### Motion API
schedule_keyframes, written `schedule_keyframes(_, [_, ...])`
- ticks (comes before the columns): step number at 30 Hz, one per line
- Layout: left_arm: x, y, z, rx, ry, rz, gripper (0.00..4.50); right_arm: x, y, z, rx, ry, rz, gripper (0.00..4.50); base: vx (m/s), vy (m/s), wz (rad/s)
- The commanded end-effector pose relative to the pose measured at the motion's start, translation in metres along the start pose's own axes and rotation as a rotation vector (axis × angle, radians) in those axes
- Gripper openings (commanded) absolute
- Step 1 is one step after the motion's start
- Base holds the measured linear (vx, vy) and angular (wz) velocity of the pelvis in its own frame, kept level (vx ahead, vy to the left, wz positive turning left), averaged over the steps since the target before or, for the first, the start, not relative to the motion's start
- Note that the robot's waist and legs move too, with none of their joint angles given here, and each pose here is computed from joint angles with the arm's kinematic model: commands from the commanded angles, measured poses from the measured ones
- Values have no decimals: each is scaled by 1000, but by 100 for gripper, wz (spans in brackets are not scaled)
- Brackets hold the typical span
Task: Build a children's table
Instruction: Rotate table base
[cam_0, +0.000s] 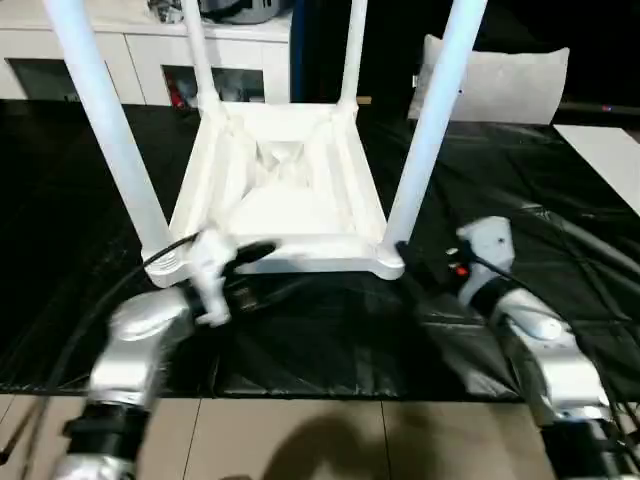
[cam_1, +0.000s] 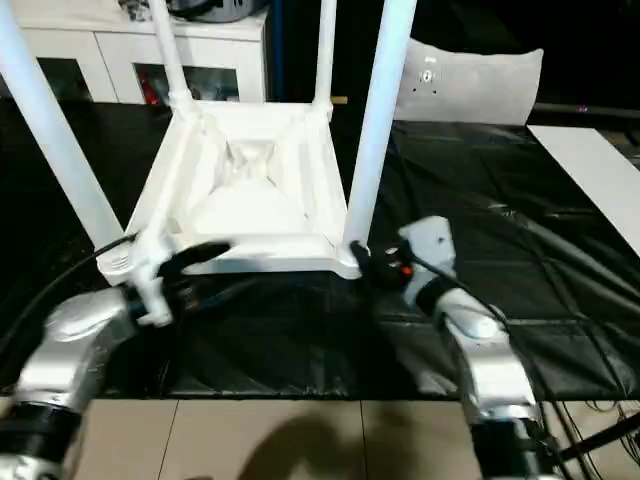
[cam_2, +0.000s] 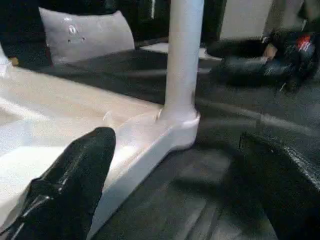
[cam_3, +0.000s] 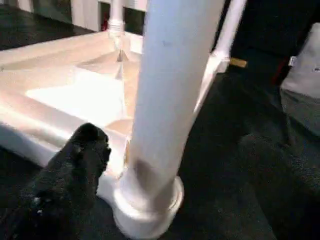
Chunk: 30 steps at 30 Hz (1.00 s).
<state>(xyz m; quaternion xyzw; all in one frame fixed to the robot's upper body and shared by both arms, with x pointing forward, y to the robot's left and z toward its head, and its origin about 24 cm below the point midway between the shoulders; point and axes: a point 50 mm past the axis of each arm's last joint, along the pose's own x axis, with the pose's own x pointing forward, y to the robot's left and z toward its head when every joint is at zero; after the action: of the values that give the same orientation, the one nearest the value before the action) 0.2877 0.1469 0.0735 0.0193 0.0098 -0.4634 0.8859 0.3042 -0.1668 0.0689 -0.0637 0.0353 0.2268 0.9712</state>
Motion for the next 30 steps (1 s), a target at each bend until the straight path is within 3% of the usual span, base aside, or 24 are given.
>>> schedule_keyframes(1, [12,-9,16,9,-16,-21,444,9,-4,6,-32,-13,-35,450,0,0,0])
schedule_keyframes(5, [18,-25,32,-9,5,-87,444,28,-5,8,-28,-7,-58,450,0,0,0])
schedule_keyframes(12, [12,-26,42,-20,55,-80,444,42,-10,10,-18,-16,-75,450,0,0,0])
schedule_keyframes(15, [6,-26,45,-21,65,-34,444,39,-27,9,-16,-11,-162,450,0,0,0])
schedule_keyframes(17, [4,-27,48,-25,73,-21,444,33,-48,7,-15,6,-280,450,0,0,0])
schedule_keyframes(18, [1,-28,51,-28,81,-18,444,24,-69,4,-5,28,-394,450,0,0,0])
schedule_keyframes(21, [-2,-32,56,-39,86,-26,444,17,-80,0,-3,55,-422,450,0,0,0])
schedule_keyframes(23, [0,-43,64,-46,93,-39,444,13,-79,-5,-19,85,-353,450,0,0,0])
schedule_keyframes(30, [-18,-46,67,-57,131,-6,444,4,-59,-20,1,105,-235,450,0,0,0])
